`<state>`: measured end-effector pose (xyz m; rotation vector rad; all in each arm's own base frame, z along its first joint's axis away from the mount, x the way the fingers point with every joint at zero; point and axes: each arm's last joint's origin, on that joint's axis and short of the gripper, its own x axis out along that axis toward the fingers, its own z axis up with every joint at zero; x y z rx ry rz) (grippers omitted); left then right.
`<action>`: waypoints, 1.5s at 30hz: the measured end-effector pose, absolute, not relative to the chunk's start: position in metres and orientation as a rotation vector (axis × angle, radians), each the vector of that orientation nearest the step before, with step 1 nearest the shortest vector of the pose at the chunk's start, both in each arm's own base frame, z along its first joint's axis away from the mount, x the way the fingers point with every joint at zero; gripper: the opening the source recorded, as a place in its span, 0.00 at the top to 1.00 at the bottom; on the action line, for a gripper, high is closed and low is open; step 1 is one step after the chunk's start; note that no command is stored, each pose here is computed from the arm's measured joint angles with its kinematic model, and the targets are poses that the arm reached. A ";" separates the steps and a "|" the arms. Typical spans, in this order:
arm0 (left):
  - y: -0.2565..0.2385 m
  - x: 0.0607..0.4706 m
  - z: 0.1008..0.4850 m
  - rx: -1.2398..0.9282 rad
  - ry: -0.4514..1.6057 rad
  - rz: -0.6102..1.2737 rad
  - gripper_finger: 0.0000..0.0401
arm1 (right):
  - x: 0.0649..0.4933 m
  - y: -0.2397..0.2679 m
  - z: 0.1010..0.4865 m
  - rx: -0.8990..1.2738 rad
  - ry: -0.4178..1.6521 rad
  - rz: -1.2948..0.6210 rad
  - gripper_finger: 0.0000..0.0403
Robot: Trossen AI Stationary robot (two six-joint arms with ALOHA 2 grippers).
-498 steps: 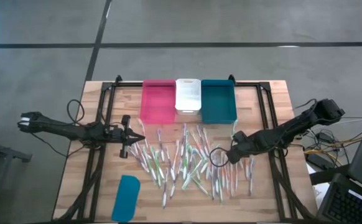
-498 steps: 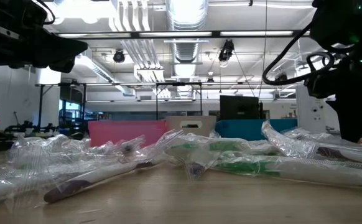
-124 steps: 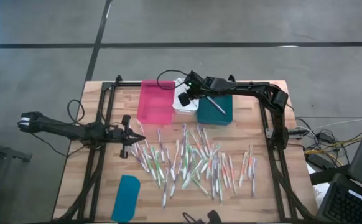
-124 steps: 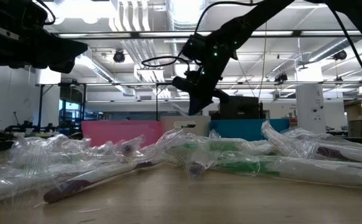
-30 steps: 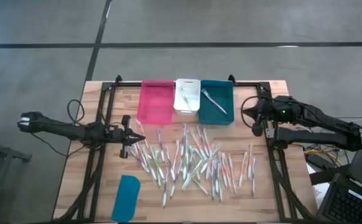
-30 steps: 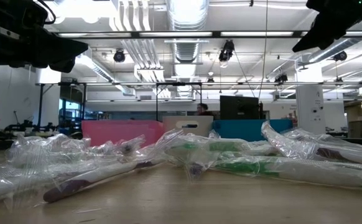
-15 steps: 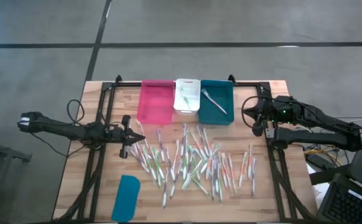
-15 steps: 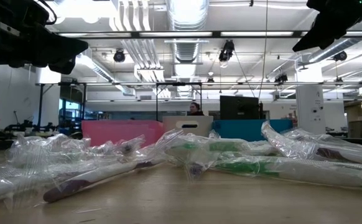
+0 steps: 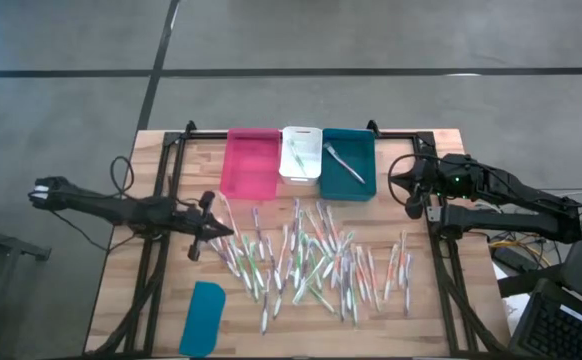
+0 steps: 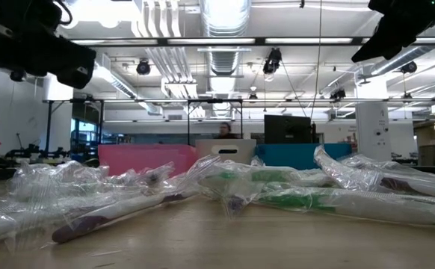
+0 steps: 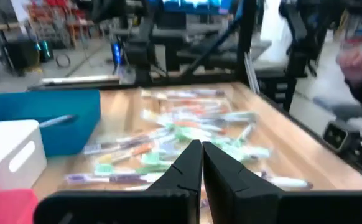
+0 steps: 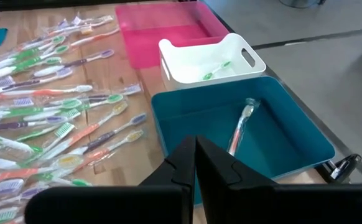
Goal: Pick & Place Toothbrushes
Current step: Put the violet toothbrush into the pink bin
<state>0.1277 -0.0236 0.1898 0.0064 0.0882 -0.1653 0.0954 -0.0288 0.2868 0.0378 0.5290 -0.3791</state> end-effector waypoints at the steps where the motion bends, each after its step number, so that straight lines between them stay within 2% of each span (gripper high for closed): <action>1: -0.025 0.129 0.193 0.008 0.098 -0.163 0.95 | 0.095 -0.029 0.287 0.035 0.530 -0.378 0.98; 6: -0.029 0.137 0.207 0.023 0.135 -0.099 0.89 | 0.095 -0.029 0.287 0.035 0.529 -0.378 0.98; 11: -0.029 0.151 0.210 0.031 0.221 0.071 0.75 | 0.095 -0.029 0.287 0.026 0.531 -0.376 0.98; 15: -0.028 0.166 0.217 -0.135 0.241 0.237 0.64 | 0.095 -0.029 0.287 0.037 0.528 -0.379 0.98; 21: -0.037 0.194 0.218 -0.181 0.352 0.263 0.55 | 0.095 -0.029 0.287 0.026 0.530 -0.376 0.98; 26: -0.047 0.220 0.209 -0.150 0.481 0.156 0.55 | 0.095 -0.029 0.287 0.036 0.528 -0.379 0.98; 30: -0.057 0.236 0.202 0.073 0.606 -0.032 0.56 | 0.095 -0.029 0.287 0.026 0.530 -0.377 0.98; 38: -0.071 0.271 0.199 0.562 0.672 -0.248 0.58 | 0.095 -0.029 0.287 0.026 0.531 -0.376 0.98; 45: -0.082 0.295 0.195 0.679 0.811 -0.330 0.62 | 0.095 -0.029 0.287 0.028 0.530 -0.376 0.98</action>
